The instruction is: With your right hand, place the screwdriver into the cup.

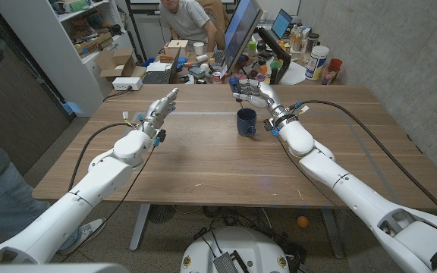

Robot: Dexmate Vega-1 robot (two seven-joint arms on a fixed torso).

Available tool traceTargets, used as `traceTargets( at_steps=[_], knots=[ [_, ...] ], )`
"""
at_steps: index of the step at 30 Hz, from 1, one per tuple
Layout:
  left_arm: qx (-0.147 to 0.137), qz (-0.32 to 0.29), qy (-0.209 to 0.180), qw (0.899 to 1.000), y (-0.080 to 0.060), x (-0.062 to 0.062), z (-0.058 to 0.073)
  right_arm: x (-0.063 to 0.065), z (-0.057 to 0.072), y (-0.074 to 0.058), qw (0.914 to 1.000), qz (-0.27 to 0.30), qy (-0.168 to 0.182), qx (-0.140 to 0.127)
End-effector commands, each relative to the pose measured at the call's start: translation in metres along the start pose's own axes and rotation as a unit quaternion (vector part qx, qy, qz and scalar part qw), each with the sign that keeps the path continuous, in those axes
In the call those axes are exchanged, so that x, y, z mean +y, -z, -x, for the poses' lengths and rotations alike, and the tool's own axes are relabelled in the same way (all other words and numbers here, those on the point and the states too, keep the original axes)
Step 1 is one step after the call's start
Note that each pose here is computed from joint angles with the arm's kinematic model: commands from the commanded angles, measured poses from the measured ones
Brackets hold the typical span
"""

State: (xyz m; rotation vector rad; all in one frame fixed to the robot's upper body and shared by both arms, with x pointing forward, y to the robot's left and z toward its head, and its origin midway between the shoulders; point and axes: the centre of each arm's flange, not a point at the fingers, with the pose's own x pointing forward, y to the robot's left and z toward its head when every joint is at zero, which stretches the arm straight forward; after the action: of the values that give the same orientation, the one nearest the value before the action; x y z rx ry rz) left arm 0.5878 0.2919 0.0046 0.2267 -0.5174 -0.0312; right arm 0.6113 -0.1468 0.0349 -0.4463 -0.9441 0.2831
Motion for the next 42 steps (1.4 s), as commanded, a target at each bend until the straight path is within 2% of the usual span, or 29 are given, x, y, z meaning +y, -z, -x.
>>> traceTargets(
  at_steps=[1, 14, 20, 29, 42],
  knots=[
    [0.006, 0.0, 0.001, 1.0, 0.003, -0.001, -0.001, 0.0, 0.002, 0.025, 0.9987, -0.017, 0.008, 0.047],
    [0.013, -0.004, 0.008, 1.0, 0.003, -0.006, -0.003, 0.0, 0.001, 0.047, 0.9947, -0.048, 0.005, 0.09],
    [0.014, -0.004, 0.01, 1.0, 0.003, -0.008, -0.004, 0.0, 0.003, 0.052, 0.9932, -0.054, 0.002, 0.103],
    [0.013, -0.004, 0.014, 1.0, 0.003, -0.011, -0.006, 0.0, 0.006, 0.053, 0.9918, -0.072, -0.02, 0.104],
    [0.015, -0.004, 0.018, 1.0, 0.004, -0.013, -0.008, -0.004, 0.01, 0.055, 0.9926, -0.078, -0.025, 0.09]
  ],
)
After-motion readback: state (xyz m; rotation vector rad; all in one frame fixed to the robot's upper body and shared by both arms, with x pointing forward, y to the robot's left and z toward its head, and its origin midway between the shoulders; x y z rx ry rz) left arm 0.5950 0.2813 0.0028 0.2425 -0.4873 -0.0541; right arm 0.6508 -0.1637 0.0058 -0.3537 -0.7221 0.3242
